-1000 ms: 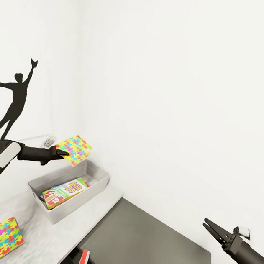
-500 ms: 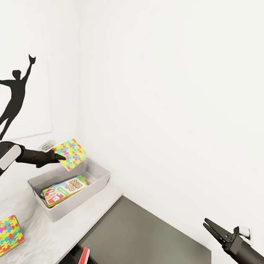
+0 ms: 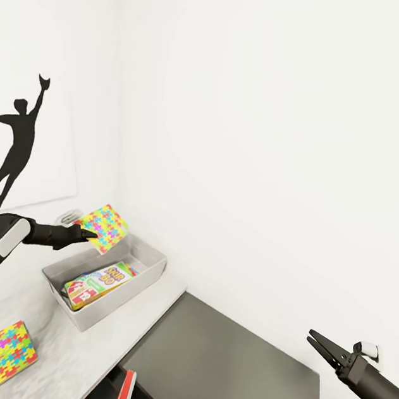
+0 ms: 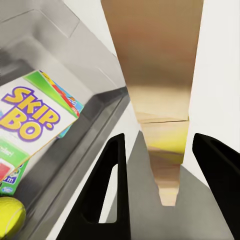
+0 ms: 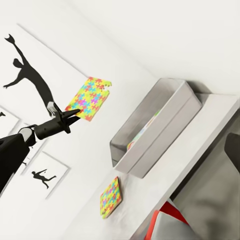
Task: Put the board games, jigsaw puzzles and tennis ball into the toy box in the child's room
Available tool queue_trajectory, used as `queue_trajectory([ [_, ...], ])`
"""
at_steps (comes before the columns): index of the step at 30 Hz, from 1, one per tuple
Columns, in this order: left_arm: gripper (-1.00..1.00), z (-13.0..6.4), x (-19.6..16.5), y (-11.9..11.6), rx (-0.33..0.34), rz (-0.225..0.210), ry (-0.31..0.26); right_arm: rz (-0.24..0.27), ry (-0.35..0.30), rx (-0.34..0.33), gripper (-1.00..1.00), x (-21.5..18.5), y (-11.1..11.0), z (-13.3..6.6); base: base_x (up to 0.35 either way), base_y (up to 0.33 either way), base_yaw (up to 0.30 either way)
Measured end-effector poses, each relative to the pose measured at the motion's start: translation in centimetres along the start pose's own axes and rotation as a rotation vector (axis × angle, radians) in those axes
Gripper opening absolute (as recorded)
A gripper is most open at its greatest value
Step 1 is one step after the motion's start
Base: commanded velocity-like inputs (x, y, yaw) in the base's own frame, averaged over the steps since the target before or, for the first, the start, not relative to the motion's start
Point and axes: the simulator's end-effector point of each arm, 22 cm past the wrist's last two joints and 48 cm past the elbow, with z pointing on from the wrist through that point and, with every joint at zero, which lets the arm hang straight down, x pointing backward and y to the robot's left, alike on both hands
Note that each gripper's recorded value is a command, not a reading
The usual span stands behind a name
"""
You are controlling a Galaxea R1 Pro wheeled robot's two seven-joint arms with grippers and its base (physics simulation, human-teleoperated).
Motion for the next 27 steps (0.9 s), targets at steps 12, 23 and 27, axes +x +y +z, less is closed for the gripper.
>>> queue_trajectory([
  [12, -1.0, 0.6, 0.1, 0.3, 0.013, 0.002, 0.0, 0.011, 0.008, 0.011, 1.0, 0.3, -0.7, 0.2, 0.0, 0.0, 0.0],
  [23, -1.0, -0.7, -0.2, 0.9, 0.093, -0.009, 0.003, 0.018, -0.001, 0.029, 1.0, 0.1, -1.5, -0.1, 0.0, 0.0, 0.0],
  [27, -1.0, -0.3, 0.3, 1.9, 0.06, 0.018, 0.016, 0.022, 0.001, 0.032, 1.0, 0.1, -1.7, -0.1, 0.0, 0.0, 0.0],
])
